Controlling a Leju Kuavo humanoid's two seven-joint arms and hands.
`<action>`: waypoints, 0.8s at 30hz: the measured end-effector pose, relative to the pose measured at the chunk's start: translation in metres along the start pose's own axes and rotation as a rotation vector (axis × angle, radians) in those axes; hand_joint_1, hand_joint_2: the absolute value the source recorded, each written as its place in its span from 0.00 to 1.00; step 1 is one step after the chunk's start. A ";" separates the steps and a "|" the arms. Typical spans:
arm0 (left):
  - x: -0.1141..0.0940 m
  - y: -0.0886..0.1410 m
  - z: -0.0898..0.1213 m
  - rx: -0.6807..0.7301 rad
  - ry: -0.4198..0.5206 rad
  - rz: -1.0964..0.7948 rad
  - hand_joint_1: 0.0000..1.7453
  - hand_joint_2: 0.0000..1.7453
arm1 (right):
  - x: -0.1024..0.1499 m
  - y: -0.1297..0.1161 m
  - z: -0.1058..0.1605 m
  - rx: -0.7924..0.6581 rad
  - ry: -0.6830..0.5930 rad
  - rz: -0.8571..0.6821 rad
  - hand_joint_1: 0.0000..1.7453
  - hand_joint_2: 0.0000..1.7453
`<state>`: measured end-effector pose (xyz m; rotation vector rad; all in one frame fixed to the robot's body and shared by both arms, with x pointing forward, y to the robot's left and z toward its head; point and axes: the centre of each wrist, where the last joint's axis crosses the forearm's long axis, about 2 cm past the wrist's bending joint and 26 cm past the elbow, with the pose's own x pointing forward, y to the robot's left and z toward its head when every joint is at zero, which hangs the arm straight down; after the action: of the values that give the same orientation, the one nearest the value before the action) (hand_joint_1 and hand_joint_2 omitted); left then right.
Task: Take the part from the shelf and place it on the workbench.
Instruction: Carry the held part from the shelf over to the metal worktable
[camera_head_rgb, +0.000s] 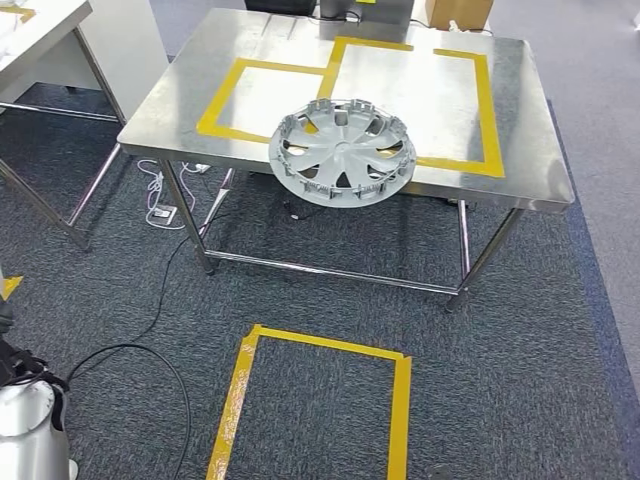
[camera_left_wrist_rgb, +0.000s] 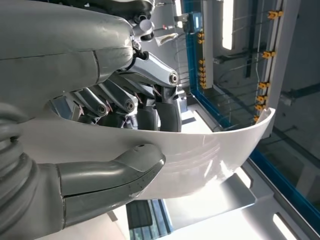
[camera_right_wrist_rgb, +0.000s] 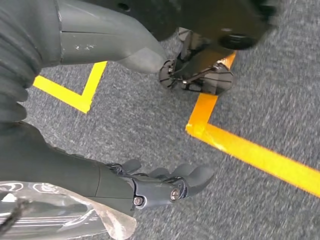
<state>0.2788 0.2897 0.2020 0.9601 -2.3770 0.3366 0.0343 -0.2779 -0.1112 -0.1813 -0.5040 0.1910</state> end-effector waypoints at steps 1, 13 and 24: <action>0.000 0.000 0.000 -0.001 0.000 0.000 1.00 1.00 | 0.000 0.000 0.000 0.001 0.001 0.000 0.00 1.00; 0.000 0.001 0.000 -0.004 -0.003 0.000 1.00 1.00 | -0.002 0.000 0.001 0.001 0.006 0.002 0.00 1.00; -0.002 0.005 0.002 -0.009 0.006 0.000 1.00 1.00 | -0.003 0.001 0.001 0.007 0.009 0.002 0.00 1.00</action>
<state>0.2759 0.2939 0.1994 0.9537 -2.3710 0.3274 0.0309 -0.2774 -0.1116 -0.1755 -0.4943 0.1935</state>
